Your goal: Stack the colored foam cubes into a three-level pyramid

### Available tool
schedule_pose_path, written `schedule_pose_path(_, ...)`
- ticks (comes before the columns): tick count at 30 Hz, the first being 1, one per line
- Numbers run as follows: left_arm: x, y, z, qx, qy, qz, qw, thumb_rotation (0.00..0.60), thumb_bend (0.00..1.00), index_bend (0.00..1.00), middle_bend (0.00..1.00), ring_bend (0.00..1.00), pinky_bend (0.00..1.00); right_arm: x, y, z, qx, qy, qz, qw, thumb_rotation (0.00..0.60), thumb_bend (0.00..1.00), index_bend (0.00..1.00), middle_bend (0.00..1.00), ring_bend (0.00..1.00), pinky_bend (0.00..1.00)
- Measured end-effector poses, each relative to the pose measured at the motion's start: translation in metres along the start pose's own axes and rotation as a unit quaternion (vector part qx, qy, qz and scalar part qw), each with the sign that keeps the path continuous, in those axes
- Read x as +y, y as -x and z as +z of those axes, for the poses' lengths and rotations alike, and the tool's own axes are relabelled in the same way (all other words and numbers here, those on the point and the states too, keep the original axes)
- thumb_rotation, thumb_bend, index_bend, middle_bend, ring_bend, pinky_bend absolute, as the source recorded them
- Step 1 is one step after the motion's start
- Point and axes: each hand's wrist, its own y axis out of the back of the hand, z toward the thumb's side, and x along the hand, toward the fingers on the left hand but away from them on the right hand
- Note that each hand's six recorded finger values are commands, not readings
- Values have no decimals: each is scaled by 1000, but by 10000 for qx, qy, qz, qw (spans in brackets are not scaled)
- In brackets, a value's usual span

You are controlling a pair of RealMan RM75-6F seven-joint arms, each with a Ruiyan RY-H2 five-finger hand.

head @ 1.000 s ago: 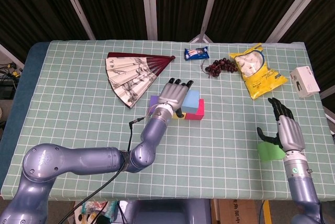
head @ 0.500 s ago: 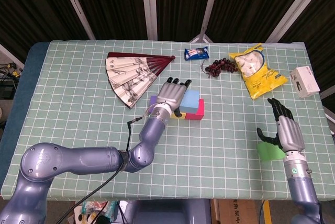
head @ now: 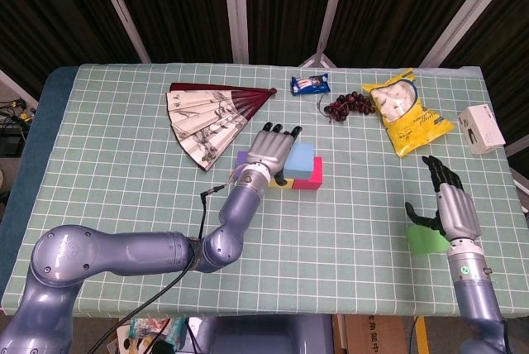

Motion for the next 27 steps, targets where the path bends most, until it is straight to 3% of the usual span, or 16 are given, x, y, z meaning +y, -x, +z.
schedule_pose_path(12,2,0,-5,70,-3,20,10000,600,96,0,110,59,19,0,0,1,8,-6,5,10000,600,378,0,0,0,0)
schedule_pose_path(27,19,13,-25,117,292,240,9992,600,96,0,86,59,19,1,0,1,18,-2,-1,10000,600,378,0,0,0,0)
